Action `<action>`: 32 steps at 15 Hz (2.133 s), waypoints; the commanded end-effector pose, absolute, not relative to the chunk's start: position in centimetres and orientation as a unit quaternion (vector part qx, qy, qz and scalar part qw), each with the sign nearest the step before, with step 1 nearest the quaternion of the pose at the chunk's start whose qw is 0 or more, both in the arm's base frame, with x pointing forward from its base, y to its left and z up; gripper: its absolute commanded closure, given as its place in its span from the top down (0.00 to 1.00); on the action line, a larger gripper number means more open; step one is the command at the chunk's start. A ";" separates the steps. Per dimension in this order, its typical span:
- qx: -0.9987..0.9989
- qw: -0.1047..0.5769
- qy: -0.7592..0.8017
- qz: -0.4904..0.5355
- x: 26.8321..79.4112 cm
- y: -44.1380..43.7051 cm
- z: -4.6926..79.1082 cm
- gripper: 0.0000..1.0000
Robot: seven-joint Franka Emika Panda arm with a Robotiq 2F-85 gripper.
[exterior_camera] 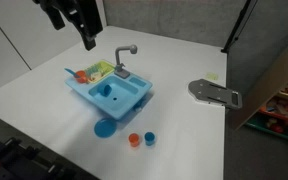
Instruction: Remove the cup from the sink and put it on the table
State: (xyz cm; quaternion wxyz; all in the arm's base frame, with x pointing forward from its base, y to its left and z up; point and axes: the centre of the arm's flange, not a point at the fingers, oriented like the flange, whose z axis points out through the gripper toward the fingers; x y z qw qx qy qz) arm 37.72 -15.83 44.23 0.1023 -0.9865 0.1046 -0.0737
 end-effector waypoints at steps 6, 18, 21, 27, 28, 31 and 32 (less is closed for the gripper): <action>-0.986 0.102 0.105 -0.074 37.7 -15.8 44.2 1.00; -0.993 0.068 0.079 -0.054 42.9 -10.0 42.9 1.00; -0.995 0.055 0.067 -0.050 45.0 -7.4 41.5 1.00; -0.997 0.030 0.035 -0.064 48.3 -2.6 37.7 1.00; -0.997 0.028 0.030 -0.069 48.7 -2.0 37.0 1.00; -0.996 0.027 0.017 -0.079 49.8 -1.1 34.9 1.00; -0.996 0.026 0.015 -0.084 50.1 -0.9 34.3 1.00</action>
